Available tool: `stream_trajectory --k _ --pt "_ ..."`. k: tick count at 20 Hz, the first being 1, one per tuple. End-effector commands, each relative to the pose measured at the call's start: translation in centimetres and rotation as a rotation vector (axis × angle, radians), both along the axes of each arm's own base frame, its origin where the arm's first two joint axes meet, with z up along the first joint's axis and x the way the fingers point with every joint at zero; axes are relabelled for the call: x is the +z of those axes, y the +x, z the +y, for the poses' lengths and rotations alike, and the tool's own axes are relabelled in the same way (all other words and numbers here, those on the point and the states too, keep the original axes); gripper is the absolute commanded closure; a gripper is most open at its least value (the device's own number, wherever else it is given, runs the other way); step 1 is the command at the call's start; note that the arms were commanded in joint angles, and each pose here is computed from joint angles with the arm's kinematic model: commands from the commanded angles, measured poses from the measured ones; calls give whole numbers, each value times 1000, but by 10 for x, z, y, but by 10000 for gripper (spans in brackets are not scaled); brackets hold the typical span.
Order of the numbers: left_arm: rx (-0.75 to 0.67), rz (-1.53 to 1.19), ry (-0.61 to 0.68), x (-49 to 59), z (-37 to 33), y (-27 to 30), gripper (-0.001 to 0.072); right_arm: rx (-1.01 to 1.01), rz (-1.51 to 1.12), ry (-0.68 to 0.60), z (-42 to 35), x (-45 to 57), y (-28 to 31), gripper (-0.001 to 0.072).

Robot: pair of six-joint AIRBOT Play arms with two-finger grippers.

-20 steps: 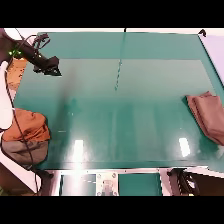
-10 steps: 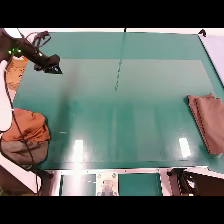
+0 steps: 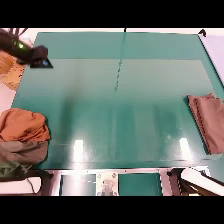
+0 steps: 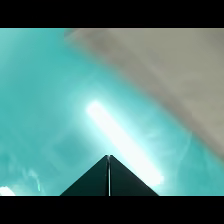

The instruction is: Fold the shirts.

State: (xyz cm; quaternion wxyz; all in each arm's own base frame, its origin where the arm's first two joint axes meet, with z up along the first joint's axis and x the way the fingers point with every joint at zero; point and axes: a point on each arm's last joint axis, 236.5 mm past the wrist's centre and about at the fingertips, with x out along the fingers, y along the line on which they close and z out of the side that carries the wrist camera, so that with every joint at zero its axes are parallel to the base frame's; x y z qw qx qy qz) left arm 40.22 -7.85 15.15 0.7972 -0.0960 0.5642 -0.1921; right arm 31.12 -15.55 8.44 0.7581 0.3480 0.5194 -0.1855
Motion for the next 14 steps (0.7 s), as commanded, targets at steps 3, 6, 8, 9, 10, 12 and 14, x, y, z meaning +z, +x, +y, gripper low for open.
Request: stream_trajectory --k 3,6,8,9,10,12,14 --pt "57 121 -10 -71 -4 -111 688 385 -69 -3 153 -42 -12 701" --pt "67 151 -13 -91 -5 -134 686 453 -69 13 181 -53 -20 700" --pt "63 161 -16 -91 -6 -136 686 477 -69 12 187 -53 -21 700" --pt "55 176 -21 -91 -8 -140 686 475 -69 13 187 -53 -21 700" --pt "55 175 -24 -91 -8 -140 686 475 -69 13 187 -53 -21 700" --pt "56 173 -24 -91 -8 -140 686 475 -69 13 187 -53 -21 700" --pt "56 172 -24 -91 -8 -139 686 475 -69 13 187 -53 -21 700"
